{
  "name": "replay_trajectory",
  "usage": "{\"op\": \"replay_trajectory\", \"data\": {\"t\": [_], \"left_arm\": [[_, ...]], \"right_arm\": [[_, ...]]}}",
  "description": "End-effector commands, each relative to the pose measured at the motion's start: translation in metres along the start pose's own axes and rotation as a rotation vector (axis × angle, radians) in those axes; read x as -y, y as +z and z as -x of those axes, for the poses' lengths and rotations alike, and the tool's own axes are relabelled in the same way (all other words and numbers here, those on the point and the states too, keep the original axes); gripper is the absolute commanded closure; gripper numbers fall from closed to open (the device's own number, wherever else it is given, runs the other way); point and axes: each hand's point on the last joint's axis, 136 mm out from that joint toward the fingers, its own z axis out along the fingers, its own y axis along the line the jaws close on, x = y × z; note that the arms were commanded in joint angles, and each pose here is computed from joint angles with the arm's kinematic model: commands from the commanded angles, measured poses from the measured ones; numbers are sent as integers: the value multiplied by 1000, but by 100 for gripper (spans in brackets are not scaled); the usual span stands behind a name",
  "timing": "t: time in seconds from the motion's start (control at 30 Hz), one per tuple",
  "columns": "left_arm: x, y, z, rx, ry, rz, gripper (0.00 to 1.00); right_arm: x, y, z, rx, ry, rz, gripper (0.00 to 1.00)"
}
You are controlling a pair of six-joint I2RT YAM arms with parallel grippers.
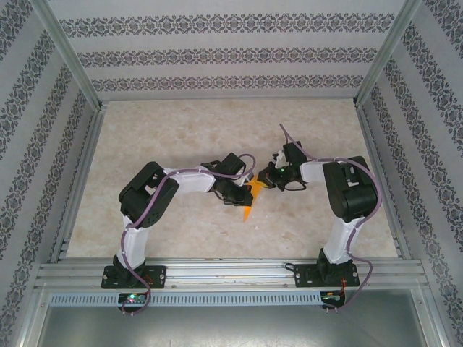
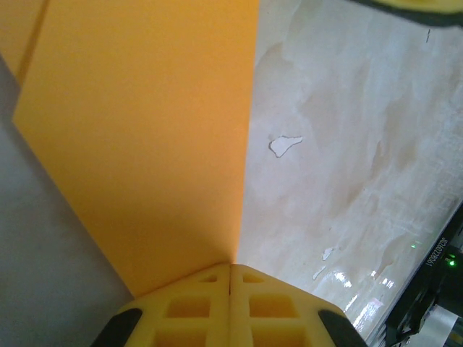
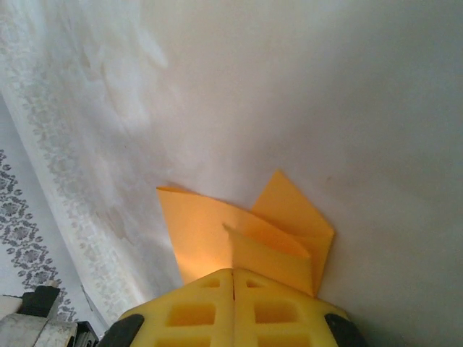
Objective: Fold a paper plane with a square sheet of paper (fold left side to right side)
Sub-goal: Fold the wing for the fifth time at the center of the table.
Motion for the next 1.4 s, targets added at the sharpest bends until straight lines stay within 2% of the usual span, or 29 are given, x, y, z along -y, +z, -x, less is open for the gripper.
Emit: {"op": "replay_trajectory", "data": {"t": [0.0,0.47,0.77,0.87,1.07,1.37], "left_arm": [[-60,10,-47,-123,-113,194,100],[-56,10,-45,-103,-120,180,100],[-53,10,-43,-101,-118,174,100],[-50,9,-41,-98,-112,170,99],[-46,7,-36,-83,-111,162,99],[-40,5,-32,-68,-104,151,98]], "right_arm": [[16,-4,24,57,-10,-41,100],[19,-12,55,94,-7,-29,100],[-4,-32,71,136,-55,0,100],[-10,-43,74,161,-73,8,97],[-16,-62,62,196,-97,7,89],[-15,-76,13,185,-96,19,93]]}}
